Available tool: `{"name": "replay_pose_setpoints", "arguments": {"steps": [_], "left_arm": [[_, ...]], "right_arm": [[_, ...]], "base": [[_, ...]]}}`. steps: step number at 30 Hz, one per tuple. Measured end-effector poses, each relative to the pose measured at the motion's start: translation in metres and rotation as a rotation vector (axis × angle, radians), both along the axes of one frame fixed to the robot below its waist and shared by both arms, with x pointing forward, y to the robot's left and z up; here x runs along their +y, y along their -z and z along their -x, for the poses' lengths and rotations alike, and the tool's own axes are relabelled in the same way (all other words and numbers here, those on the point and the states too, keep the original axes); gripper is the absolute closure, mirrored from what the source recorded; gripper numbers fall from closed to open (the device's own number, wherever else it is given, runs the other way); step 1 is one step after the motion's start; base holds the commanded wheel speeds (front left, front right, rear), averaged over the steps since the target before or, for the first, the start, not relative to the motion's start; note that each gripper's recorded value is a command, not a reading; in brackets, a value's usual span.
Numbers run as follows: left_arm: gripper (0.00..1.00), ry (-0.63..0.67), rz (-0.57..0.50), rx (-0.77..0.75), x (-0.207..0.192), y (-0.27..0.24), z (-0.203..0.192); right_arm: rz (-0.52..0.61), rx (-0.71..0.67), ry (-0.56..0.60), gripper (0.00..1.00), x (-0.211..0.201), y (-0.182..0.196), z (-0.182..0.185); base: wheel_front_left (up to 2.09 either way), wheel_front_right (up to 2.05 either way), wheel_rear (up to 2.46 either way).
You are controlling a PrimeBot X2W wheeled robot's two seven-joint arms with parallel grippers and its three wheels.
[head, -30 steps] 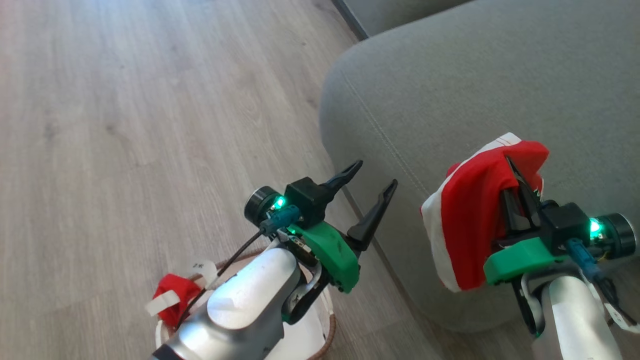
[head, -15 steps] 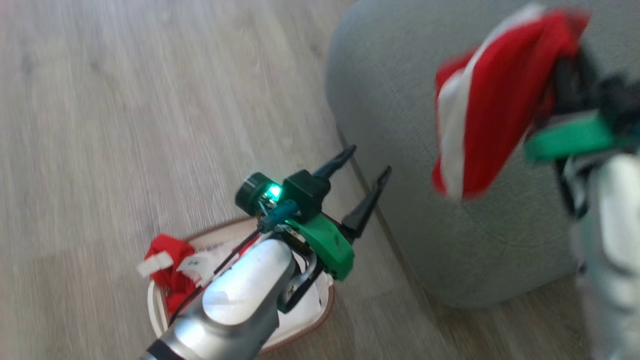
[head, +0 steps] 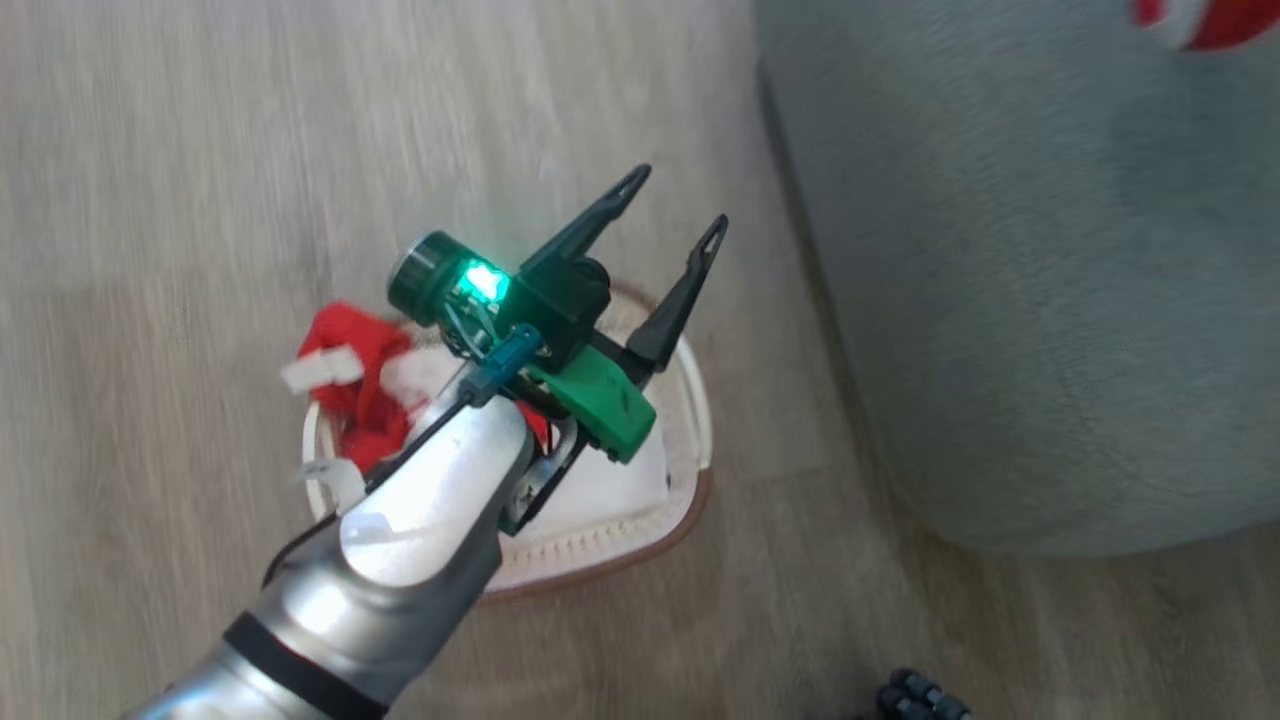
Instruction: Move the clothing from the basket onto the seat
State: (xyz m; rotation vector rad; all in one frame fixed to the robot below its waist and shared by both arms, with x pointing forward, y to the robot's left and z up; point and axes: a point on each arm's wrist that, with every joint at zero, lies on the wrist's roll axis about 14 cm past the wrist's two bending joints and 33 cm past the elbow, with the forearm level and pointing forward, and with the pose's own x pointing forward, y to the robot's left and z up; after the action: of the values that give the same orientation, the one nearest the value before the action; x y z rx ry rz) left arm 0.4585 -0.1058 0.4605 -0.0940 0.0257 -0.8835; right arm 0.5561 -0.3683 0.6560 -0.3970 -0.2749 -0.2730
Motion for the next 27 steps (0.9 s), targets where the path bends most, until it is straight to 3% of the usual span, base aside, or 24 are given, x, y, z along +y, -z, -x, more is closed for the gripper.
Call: {"name": "replay_pose_setpoints", "arguments": {"steps": [9, 17, 18, 19, 20, 22, 27], "left_arm": [[0.00, -0.062, -0.018, 0.036, 0.026, 0.042, -0.024], [0.00, -0.089, -0.036, 0.092, 0.037, 0.078, -0.031], [0.00, -0.087, -0.035, 0.095, 0.037, 0.081, -0.033], [0.00, -0.087, -0.035, 0.095, 0.037, 0.081, -0.033], [0.00, -0.085, -0.035, 0.096, 0.036, 0.081, -0.033], [0.00, -0.079, -0.031, 0.091, 0.033, 0.079, -0.032], [0.00, -0.077, -0.035, 0.073, 0.031, 0.073, -0.033]], "right_arm": [[-0.043, 0.132, 0.091, 1.00, -0.031, 0.064, -0.062], [-0.149, 0.383, 0.099, 1.00, -0.013, 0.195, -0.077], [-0.164, 0.441, 0.091, 0.95, -0.005, 0.221, -0.072], [-0.164, 0.441, 0.091, 0.95, -0.005, 0.221, -0.072], [-0.174, 0.462, 0.090, 0.79, -0.002, 0.230, -0.068], [-0.188, 0.498, 0.107, 0.00, -0.005, 0.243, -0.055], [-0.188, 0.489, 0.096, 0.00, -0.001, 0.236, -0.048]], "base": [[0.00, 0.00, 0.00], [0.00, 0.00, 0.00], [0.00, 0.00, 0.00], [0.00, 0.00, 0.00], [0.00, 0.00, 0.00], [0.00, 0.00, 0.00], [0.00, 0.00, 0.00]]}}
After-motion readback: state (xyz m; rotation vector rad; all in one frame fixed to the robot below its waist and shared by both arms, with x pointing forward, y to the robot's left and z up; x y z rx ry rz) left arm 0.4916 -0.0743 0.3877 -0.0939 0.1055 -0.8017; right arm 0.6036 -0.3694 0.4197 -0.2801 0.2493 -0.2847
